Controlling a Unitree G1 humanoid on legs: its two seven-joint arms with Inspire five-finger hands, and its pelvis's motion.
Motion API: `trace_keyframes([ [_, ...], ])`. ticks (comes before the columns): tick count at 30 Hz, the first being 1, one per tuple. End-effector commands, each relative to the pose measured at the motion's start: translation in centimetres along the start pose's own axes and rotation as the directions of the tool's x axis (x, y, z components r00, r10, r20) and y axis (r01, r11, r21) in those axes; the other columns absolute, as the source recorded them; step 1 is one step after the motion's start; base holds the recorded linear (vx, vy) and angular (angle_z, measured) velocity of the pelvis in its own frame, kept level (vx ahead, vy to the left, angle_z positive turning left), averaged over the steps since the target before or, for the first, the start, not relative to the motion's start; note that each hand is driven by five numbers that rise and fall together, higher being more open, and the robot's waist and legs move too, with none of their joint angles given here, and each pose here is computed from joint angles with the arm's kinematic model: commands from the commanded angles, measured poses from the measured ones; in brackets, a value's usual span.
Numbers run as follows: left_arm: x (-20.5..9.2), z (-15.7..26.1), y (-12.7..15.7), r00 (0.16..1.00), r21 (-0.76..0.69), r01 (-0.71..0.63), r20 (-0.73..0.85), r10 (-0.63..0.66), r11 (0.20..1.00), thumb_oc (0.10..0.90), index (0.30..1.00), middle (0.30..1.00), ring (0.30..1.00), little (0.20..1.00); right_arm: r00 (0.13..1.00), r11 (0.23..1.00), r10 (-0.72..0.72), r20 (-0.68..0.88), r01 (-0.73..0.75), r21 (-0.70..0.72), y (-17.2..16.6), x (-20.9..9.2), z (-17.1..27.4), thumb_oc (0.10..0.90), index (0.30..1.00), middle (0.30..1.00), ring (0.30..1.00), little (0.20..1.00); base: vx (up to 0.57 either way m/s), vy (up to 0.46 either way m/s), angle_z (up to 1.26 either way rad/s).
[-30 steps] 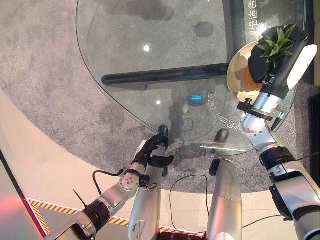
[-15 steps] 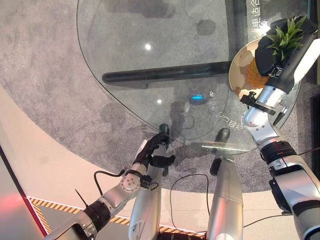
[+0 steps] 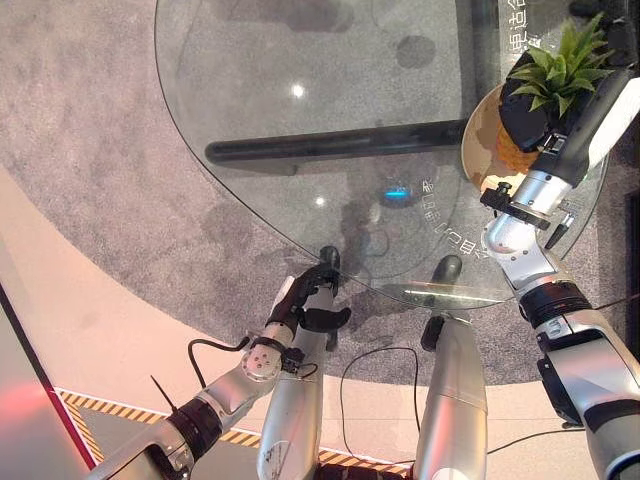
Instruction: Pick up the fruit to the plate
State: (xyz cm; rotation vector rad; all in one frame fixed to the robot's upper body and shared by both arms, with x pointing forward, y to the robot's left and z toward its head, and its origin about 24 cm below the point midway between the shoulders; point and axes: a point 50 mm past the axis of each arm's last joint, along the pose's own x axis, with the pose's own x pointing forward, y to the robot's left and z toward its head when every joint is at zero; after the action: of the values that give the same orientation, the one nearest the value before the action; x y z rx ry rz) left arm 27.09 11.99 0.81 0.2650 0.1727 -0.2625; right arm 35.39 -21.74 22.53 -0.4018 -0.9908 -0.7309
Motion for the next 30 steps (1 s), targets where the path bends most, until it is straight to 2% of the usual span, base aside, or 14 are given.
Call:
trace_keyframes([
  [1, -0.9, 0.7, -2.9, 0.995, -0.065, 0.094, 0.044, -0.091, 0.993, 0.800, 0.900, 0.900, 0.900, 0.900, 0.993, 0.998, -0.042, 0.111, 0.037, 0.051, -0.6, 2.2, 1.8, 0.800, 0.900, 0.900, 0.900, 0.900, 0.00, 0.000, 0.00],
  [15, -1.1, 0.4, -2.3, 0.996, -0.064, 0.079, 0.037, -0.076, 0.995, 0.800, 0.900, 0.900, 0.900, 0.900, 0.975, 0.998, -0.051, 0.218, 0.043, 0.040, -0.6, 1.6, 3.2, 0.800, 0.900, 0.900, 0.900, 0.900, 0.00, 0.000, 0.00],
  [30, -1.6, -0.6, -1.4, 0.999, -0.054, 0.044, 0.004, -0.044, 0.998, 0.800, 0.900, 0.900, 0.900, 0.900, 0.943, 0.988, -0.150, 0.298, 0.132, 0.081, -1.5, 0.9, 4.9, 0.800, 0.900, 0.900, 0.900, 0.900, 0.00, 0.001, -0.01],
])
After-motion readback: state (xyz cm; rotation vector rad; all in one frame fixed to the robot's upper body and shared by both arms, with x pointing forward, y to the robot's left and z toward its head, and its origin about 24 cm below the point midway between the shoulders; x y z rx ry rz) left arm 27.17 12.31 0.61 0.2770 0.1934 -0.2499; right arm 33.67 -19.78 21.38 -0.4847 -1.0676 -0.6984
